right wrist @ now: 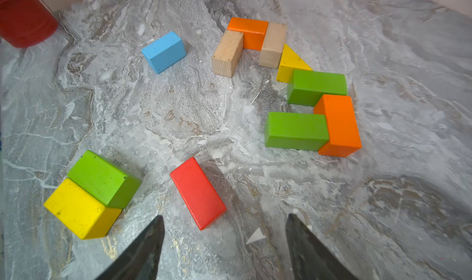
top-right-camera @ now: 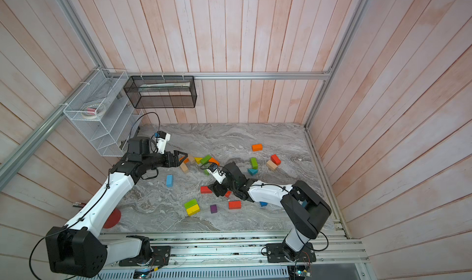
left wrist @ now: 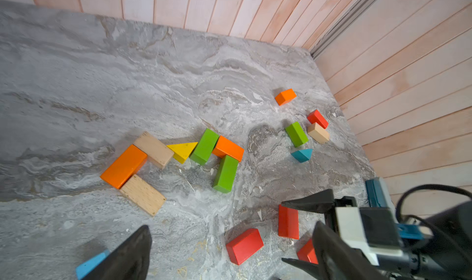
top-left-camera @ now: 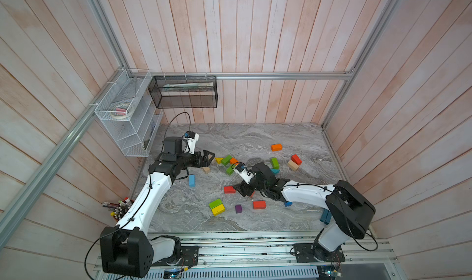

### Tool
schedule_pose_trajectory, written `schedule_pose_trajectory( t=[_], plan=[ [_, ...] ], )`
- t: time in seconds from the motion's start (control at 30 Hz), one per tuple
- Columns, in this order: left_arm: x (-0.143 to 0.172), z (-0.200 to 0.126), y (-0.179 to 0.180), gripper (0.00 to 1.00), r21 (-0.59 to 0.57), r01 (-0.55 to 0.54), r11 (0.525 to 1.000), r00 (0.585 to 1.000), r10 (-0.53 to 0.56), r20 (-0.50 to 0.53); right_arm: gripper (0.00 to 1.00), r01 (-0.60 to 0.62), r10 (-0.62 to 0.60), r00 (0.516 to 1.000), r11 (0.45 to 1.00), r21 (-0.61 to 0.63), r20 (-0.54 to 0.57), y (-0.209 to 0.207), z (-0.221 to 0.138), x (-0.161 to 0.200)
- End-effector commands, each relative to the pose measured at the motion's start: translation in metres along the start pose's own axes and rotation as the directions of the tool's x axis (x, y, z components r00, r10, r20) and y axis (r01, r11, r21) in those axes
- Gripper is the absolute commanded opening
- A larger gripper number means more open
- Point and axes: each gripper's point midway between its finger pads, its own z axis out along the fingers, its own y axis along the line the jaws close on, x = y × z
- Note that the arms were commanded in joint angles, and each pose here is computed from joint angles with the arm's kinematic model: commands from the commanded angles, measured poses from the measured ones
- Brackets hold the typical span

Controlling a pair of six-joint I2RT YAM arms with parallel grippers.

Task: Assemble a heart with building blocks
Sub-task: Pick up the building block from the center of the board.

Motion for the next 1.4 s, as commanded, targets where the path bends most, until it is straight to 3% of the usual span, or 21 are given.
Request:
schedule_pose_trajectory(
  t=[0.0,0.23,0.63,0.77,1.1,1.37],
  plan=[
    [-0.006,-0.012,0.006,1.0,0.028,0.018,0.999,0.997,-0.02,0.073,0.75,0.056,-0.063,0.989,0.997,-0.052,-0.136,0.01,0.014,0.02],
    [-0.016,-0.032,0.015,1.0,0.01,0.017,1.0,0.987,-0.019,0.159,0.74,0.095,-0.112,0.972,0.992,-0.087,-0.207,0.014,0.033,0.024],
    [-0.014,-0.032,0.015,1.0,0.04,0.031,0.999,0.987,-0.037,0.156,0.68,0.127,-0.156,0.958,0.983,-0.133,-0.24,0.031,0.056,0.026],
    [-0.014,-0.031,0.015,1.0,0.047,0.035,0.998,0.987,-0.042,0.155,0.61,0.125,-0.151,0.958,0.985,-0.12,-0.244,0.029,0.059,0.025],
    [-0.012,-0.03,0.015,1.0,0.05,0.043,0.998,0.987,-0.05,0.151,0.32,0.124,-0.142,0.96,0.988,-0.091,-0.241,0.031,0.061,0.022],
    [-0.014,-0.032,0.018,1.0,0.027,0.041,0.999,0.986,-0.045,0.163,0.27,0.022,-0.027,0.988,0.999,-0.033,-0.153,0.033,0.072,-0.01]
  ],
)
